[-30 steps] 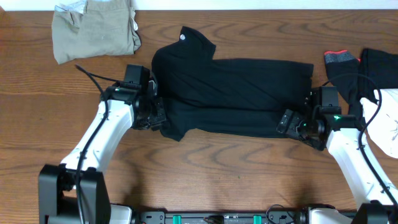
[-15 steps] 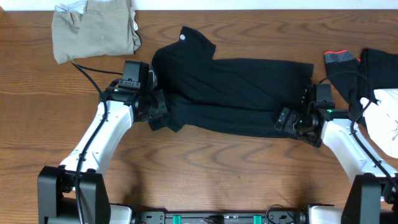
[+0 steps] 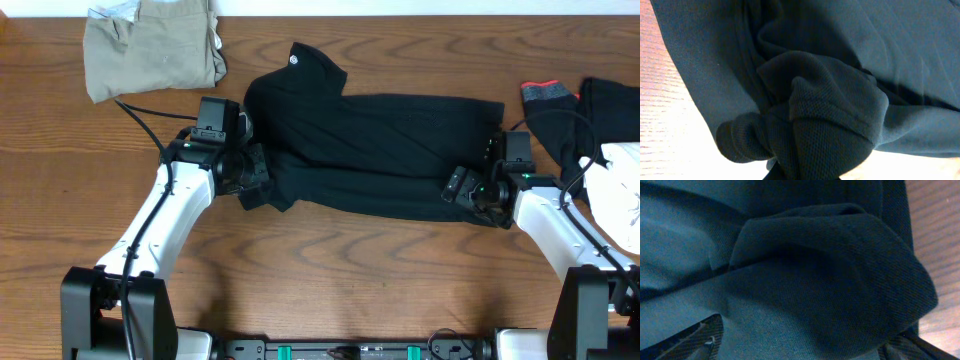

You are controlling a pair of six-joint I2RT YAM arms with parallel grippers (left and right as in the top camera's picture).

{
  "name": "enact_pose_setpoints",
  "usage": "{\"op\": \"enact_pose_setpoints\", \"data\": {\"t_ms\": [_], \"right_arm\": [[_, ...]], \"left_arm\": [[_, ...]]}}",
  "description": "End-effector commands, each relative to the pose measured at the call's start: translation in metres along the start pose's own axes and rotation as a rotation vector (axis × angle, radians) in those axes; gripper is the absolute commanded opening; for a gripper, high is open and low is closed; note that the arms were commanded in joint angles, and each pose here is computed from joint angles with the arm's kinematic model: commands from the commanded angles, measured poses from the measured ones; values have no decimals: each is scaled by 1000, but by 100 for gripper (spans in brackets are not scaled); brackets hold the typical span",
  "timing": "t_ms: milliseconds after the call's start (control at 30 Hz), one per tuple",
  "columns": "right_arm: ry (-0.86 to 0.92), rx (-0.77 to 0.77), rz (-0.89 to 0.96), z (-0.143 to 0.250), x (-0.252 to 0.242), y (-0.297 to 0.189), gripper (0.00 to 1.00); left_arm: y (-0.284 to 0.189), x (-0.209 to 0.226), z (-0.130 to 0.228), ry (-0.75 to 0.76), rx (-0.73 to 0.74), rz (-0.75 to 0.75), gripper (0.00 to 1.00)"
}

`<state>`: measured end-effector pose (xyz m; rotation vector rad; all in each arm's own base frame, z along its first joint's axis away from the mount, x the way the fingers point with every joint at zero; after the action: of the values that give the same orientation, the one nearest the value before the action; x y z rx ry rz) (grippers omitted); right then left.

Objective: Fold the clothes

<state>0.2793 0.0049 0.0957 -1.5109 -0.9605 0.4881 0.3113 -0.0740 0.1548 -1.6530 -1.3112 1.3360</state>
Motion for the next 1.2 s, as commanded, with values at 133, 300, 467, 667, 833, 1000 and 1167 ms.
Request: {"op": "enact_pose_setpoints", "data": {"t_ms": [133,300,467,667,833,1000,1167], "right_arm": [[159,-27,-18,-5,2,3,89],[160,-47,-1,-6,0,3,84],[161,-106,33,-13,-3,2,59],[161,-152,16,-20,0,1,18],[162,-173,12,-23,1,1,13],[163,-195,34,-25,-1,1,2],[165,-215,40,-26,-2,1,1]], "left_arm": [[0,0,0,-7,-3,-5,6],[0,0,0,-8,-2,-5,6],[0,0,-1,-7,-6,-4,6],[0,-3,-9,6,-56,10,6],[-2,-6,-21,25,-129,31,6],[-3,-10,-33,44,-199,51,6],[-6,-13,-41,58,-252,65,7]]}}
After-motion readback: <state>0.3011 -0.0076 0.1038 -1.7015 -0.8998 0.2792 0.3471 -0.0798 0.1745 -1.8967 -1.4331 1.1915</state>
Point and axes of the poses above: each gripper's point midway between its finger pads, its own y axis out along the fingers, its own x axis along the line the jaws close on, z = x × y, the point moved 8 cm from there along -y, back along the fingers, and after that the axes turned 8 degrees about y, right-handed, at the moved point
